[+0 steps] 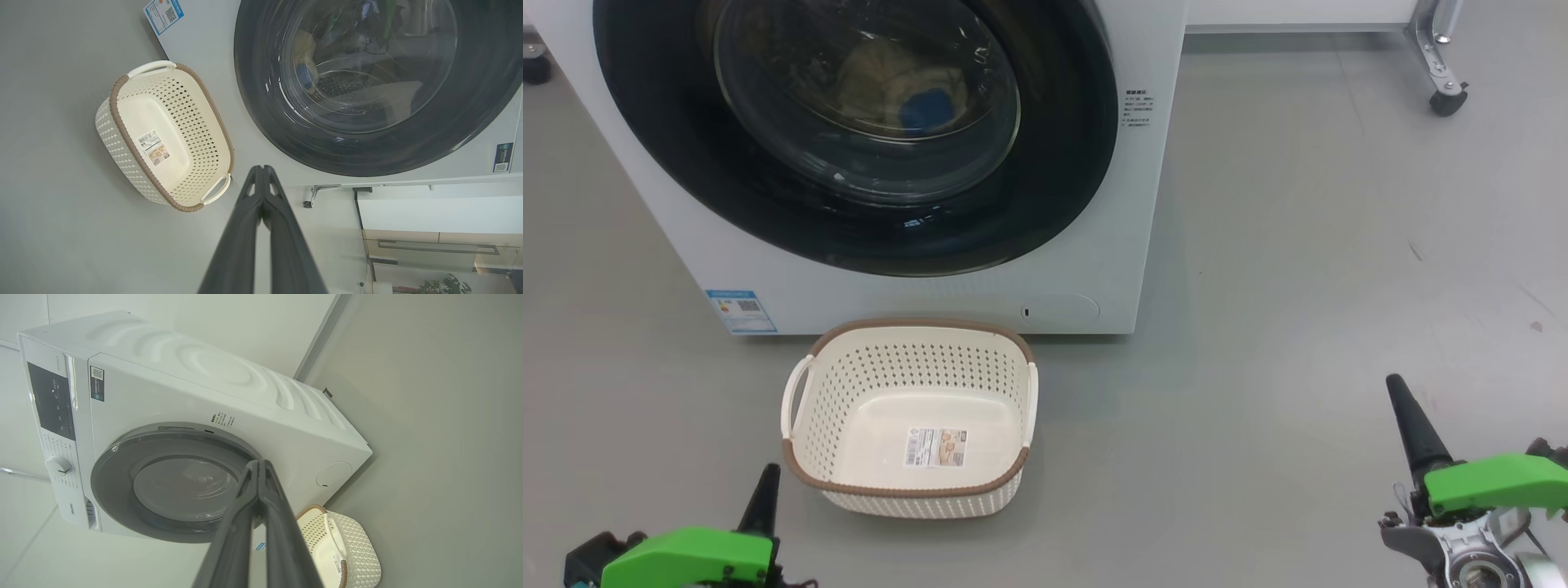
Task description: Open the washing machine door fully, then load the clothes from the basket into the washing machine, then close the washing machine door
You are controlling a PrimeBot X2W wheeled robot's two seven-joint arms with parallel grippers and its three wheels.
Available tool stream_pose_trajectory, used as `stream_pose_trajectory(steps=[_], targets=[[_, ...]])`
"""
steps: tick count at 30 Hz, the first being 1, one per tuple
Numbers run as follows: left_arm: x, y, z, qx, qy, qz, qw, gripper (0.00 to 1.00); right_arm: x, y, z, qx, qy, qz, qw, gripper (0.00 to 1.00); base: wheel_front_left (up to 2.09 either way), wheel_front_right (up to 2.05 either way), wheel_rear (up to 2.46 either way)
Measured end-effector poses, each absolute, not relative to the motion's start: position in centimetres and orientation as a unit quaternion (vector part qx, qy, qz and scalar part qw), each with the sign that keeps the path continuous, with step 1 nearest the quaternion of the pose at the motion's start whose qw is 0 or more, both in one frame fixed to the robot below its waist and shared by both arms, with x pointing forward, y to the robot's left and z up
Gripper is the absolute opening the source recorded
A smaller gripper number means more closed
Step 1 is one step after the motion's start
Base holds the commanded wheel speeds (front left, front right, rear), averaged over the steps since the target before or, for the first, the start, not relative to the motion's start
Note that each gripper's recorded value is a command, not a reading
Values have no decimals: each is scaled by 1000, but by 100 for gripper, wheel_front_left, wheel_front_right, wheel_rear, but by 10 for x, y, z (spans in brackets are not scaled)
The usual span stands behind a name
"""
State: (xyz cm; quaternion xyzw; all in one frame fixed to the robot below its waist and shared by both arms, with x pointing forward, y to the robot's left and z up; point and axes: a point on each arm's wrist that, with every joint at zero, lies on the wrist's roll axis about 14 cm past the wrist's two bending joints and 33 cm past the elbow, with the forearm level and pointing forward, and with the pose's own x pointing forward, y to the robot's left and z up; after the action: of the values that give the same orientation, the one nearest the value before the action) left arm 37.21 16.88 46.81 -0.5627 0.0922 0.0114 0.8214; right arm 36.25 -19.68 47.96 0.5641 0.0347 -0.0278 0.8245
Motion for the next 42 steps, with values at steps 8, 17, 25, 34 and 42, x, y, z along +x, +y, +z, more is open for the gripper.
stream_pose_trajectory(steps=[8,17,25,34,42], targets=[[373,173,470,-596,83,15,798,0,365,-198,479,598,32,-31,800,0,0,0,0],[372,177,470,-638,73,22,766,0,369,-199,480,641,27,-33,767,0,0,0,0],[375,182,475,-671,58,21,739,0,368,-201,475,675,29,-39,736,0,0,0,0],[375,188,478,-707,41,24,706,0,373,-201,478,712,21,-38,701,0,0,0,0],[375,188,478,-709,41,24,704,0,373,-202,478,713,20,-39,700,0,0,0,0]])
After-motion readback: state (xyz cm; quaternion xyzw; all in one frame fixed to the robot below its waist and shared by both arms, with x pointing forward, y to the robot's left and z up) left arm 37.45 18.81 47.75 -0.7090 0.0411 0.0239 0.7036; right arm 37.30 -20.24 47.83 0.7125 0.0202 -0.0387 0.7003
